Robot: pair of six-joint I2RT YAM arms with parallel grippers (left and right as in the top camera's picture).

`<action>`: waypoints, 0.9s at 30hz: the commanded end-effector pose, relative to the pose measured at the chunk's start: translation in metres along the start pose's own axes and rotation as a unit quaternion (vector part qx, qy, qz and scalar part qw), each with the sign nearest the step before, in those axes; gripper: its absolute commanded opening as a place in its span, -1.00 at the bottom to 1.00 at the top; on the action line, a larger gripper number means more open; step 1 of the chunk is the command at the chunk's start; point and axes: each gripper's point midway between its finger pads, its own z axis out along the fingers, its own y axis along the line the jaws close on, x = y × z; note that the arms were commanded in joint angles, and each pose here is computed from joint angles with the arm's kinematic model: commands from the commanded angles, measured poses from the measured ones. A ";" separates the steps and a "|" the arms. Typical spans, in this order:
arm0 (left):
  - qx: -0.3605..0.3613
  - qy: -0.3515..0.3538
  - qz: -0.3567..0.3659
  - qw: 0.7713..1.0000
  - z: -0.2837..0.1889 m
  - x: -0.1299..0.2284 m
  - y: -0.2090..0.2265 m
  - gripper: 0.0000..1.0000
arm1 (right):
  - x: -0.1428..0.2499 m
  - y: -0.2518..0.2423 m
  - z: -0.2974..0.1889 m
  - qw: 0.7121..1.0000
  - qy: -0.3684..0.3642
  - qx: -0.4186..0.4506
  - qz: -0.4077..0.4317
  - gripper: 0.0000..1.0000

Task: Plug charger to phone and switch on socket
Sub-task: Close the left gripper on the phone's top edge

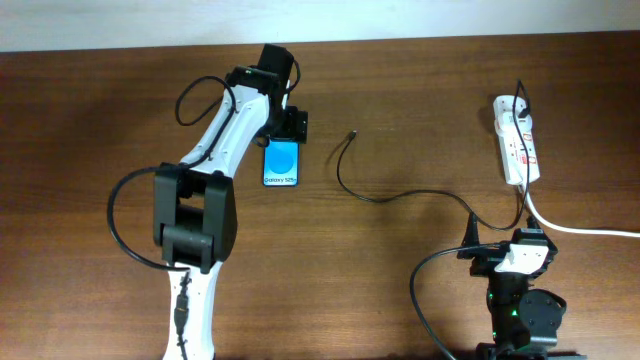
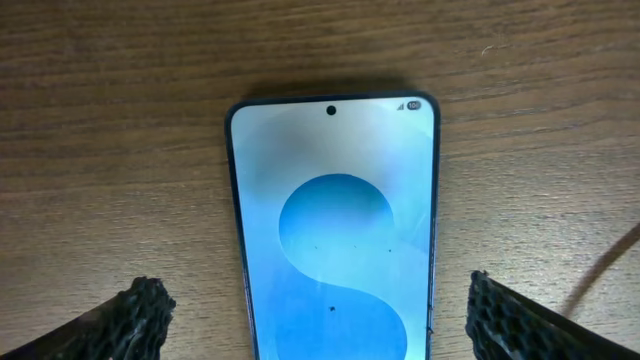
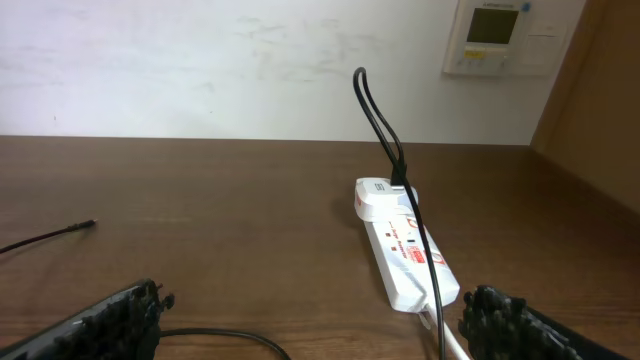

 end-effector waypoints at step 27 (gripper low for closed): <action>-0.016 0.048 -0.061 0.997 0.038 0.022 -0.008 0.76 | 0.002 0.000 0.000 1.000 0.002 0.003 0.000 0.97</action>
